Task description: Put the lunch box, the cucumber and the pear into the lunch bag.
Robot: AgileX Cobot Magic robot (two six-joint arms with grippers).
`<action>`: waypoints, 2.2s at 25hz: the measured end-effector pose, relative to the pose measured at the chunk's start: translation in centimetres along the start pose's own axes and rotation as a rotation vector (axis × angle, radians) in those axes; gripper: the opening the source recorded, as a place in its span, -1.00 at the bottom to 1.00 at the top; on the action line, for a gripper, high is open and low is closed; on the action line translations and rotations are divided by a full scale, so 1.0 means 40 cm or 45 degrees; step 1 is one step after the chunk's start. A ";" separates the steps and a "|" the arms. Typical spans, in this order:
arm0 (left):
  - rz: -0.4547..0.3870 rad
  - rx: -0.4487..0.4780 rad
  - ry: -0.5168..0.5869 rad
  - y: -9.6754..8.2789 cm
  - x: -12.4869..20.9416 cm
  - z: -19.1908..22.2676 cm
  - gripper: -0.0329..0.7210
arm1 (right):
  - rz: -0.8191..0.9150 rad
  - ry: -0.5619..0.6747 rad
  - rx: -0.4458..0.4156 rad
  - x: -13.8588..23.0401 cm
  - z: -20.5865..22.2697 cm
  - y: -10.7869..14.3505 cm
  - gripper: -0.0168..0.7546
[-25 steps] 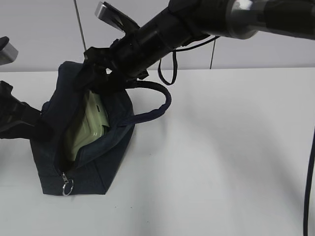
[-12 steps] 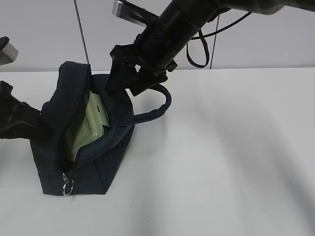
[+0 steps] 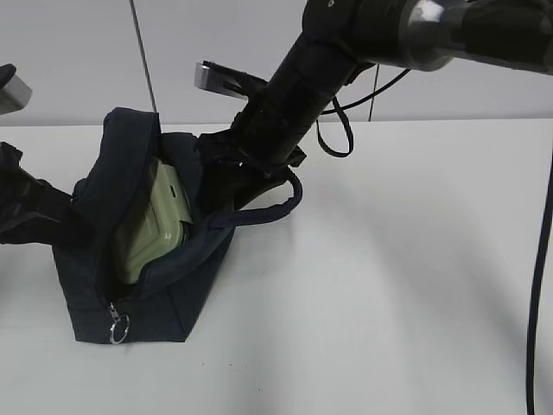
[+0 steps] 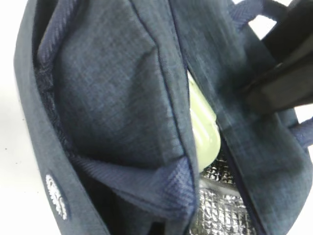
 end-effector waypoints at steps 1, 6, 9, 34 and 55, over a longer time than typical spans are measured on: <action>0.000 0.000 0.000 0.000 0.000 0.000 -0.96 | -0.021 -0.006 0.001 -0.001 0.000 0.000 -0.08; -0.003 0.002 -0.002 0.000 0.000 0.000 -0.96 | -0.101 -0.040 0.064 -0.007 -0.034 0.000 -0.89; -0.005 0.006 -0.007 -0.002 -0.003 -0.001 -0.96 | -0.139 -0.039 0.104 -0.005 -0.062 0.012 -0.92; 0.147 0.168 0.094 -0.157 -0.119 0.115 -0.96 | 0.029 -0.072 0.160 0.214 -0.205 -0.059 -0.93; 0.168 0.161 -0.076 -0.186 -0.140 0.043 0.00 | -0.128 -0.330 0.181 0.197 -0.314 0.035 0.10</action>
Point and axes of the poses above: a point on each arm's last joint axis where the gripper is mounted, z pointing out along that axis toward the gripper, y along the wrist's bending axis when the last joint is at zero, x = y × z, the point moved 1 cm from there along z, pointing out along that axis toward the gripper, and after that the axes turned 2 degrees about -z, right-handed, at the moved point
